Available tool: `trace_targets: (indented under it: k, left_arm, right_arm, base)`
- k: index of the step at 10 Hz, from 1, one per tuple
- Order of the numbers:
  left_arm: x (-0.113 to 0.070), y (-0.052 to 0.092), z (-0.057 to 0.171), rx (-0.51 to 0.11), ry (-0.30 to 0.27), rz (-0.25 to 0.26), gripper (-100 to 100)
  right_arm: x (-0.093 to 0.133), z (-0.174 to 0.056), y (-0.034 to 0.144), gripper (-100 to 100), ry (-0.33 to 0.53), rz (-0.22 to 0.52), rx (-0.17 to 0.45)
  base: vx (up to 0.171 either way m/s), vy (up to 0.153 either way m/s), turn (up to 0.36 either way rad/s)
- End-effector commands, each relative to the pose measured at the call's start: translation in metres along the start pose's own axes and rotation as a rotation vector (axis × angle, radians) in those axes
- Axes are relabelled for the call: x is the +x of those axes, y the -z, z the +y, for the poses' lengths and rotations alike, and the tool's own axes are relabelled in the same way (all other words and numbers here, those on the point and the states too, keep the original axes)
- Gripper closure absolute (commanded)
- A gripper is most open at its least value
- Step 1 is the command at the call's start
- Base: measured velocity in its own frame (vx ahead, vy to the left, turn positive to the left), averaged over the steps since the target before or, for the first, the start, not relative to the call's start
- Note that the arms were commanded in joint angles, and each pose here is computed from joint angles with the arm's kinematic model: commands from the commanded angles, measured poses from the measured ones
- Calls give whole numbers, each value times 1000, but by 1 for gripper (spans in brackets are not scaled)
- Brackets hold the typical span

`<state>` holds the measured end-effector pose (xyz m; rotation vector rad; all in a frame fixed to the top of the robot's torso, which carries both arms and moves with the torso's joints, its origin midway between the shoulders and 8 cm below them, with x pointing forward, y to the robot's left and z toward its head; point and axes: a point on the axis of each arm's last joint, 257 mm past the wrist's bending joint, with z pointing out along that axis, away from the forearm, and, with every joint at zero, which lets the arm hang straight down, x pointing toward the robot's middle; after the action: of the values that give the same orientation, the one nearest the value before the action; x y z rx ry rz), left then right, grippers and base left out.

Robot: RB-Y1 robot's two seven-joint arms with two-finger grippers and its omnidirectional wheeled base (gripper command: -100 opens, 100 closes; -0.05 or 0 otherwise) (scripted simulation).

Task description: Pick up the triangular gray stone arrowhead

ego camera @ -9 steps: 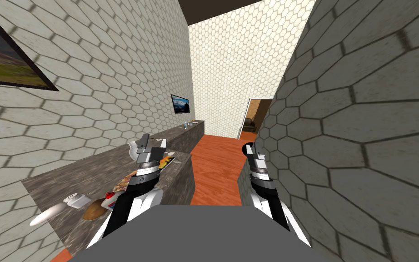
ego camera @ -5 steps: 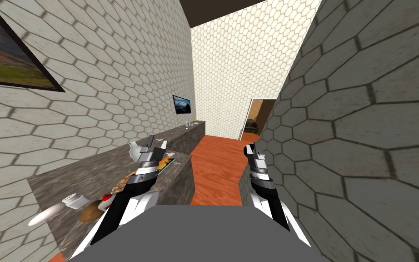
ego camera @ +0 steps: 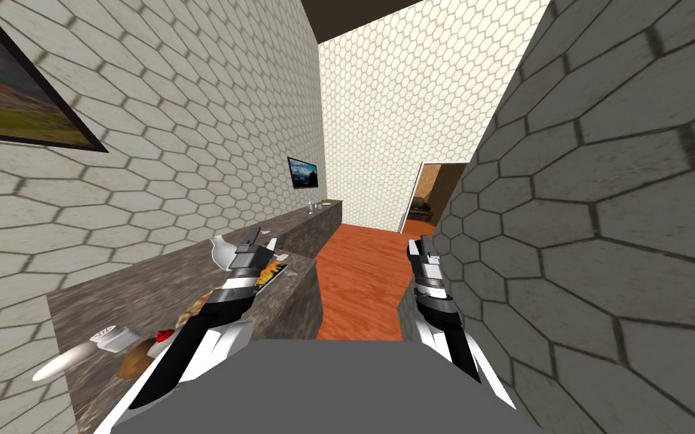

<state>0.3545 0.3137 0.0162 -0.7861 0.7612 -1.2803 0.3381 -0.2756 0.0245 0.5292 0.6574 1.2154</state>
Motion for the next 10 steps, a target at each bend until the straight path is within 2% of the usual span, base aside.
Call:
trace_targets:
  k: [1, 2, 10]
  left_arm:
    - [-5, 1, 11, -51, -15, 4, -100]
    - [-5, 1, 15, -66, -15, 3, -100]
    - [-28, 16, 69, -310, -68, 12, -100]
  right_arm:
    - [0, 0, 0, 0, 0, 0, 0]
    - [0, 0, 0, 0, 0, 0, 0]
    - [0, 0, 0, 0, 0, 0, 0]
  base:
    - [42, -22, 41]
    - [40, -18, 28]
    - [60, -24, 27]
